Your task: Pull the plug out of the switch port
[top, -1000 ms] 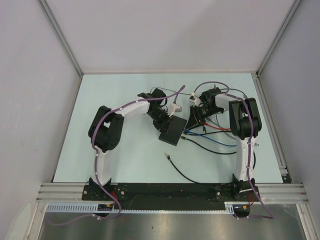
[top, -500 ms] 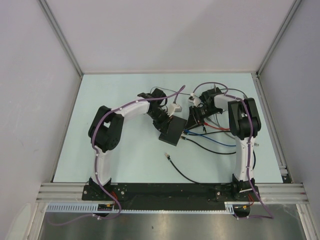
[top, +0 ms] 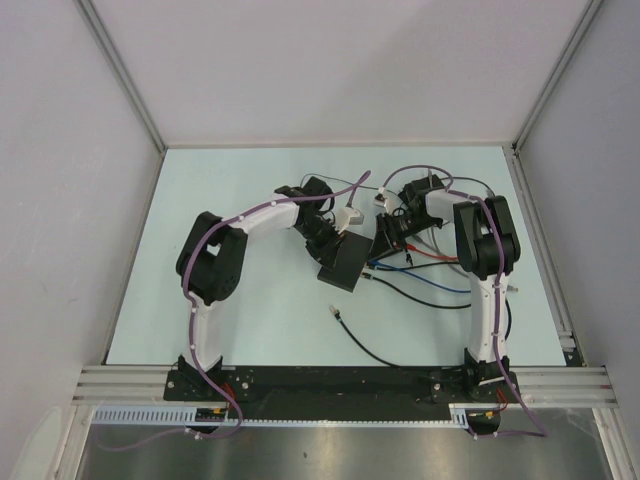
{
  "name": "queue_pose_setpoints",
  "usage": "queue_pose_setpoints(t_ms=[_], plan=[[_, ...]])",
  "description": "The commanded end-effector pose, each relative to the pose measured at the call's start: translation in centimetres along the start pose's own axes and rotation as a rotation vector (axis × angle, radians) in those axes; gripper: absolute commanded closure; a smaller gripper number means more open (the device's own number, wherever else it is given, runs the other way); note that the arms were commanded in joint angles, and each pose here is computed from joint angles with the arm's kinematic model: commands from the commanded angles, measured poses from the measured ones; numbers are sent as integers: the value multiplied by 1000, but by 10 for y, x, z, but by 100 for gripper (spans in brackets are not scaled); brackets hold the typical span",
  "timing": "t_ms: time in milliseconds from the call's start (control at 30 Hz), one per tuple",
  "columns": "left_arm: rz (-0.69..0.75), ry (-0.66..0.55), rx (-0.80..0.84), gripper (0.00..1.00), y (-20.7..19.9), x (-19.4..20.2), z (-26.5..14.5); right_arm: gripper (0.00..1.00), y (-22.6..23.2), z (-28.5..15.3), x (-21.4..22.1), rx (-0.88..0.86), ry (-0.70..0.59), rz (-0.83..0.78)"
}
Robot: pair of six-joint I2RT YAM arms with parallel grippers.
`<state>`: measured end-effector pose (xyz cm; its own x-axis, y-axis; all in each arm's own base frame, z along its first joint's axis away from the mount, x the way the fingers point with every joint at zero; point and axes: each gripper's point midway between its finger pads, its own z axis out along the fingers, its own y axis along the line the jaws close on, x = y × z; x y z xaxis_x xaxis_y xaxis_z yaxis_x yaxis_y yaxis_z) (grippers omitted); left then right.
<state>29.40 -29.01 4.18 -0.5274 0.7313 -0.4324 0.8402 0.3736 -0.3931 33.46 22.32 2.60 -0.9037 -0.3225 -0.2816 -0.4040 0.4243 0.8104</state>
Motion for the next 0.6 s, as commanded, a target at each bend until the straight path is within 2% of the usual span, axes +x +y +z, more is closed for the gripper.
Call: queue_pose_setpoints(t_ms=[0, 333, 567], plan=[[25, 83, -66, 83, 14, 25, 8, 63, -24, 11, 12, 67, 38, -1], [31, 82, -73, 83, 15, 25, 6, 81, -30, 14, 12, 97, 43, 20], [33, 81, -70, 83, 14, 24, 7, 86, -45, 10, 7, 171, 71, 30]])
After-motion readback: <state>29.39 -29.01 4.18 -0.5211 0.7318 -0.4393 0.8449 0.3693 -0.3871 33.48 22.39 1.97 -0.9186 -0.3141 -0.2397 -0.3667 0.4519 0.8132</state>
